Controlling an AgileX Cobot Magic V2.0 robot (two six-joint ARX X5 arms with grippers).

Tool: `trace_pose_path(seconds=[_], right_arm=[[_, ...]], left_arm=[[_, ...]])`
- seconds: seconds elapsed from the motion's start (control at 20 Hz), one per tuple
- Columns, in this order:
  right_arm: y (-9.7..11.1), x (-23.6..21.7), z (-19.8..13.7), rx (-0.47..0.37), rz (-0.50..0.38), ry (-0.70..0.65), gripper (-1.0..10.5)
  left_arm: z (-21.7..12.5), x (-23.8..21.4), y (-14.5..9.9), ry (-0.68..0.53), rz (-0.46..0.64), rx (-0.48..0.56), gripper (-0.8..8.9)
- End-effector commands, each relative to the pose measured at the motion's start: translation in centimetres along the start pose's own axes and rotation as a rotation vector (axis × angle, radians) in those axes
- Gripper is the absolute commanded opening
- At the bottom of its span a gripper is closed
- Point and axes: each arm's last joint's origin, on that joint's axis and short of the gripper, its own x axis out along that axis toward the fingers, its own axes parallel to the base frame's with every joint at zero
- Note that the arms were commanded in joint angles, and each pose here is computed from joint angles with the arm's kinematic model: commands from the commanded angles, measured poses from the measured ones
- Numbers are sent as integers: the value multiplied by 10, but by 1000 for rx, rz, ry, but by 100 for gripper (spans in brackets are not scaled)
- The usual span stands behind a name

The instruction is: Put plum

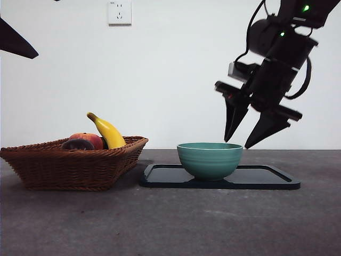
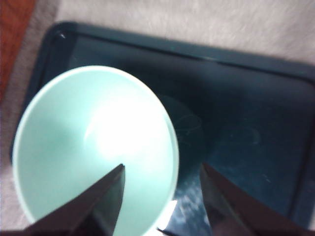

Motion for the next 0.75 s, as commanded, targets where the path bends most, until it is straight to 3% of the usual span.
trace_pose_path(seconds=[0.05,0.25,0.45,0.75], right_arm=[[3,13,3,-24,0,2,241],[2,24,2,-32,-60,2,169],[2,24,5,-39,-65,-25,10],[5,15,9,-44,-57,-63,9]], left_arm=[[2,0,-1,-4,-8,16,436],[2,0,-1,-3,-9,14,436],[2,0,-1,-2,-9,14,436],[2,0,-1,3,-9,10,436]])
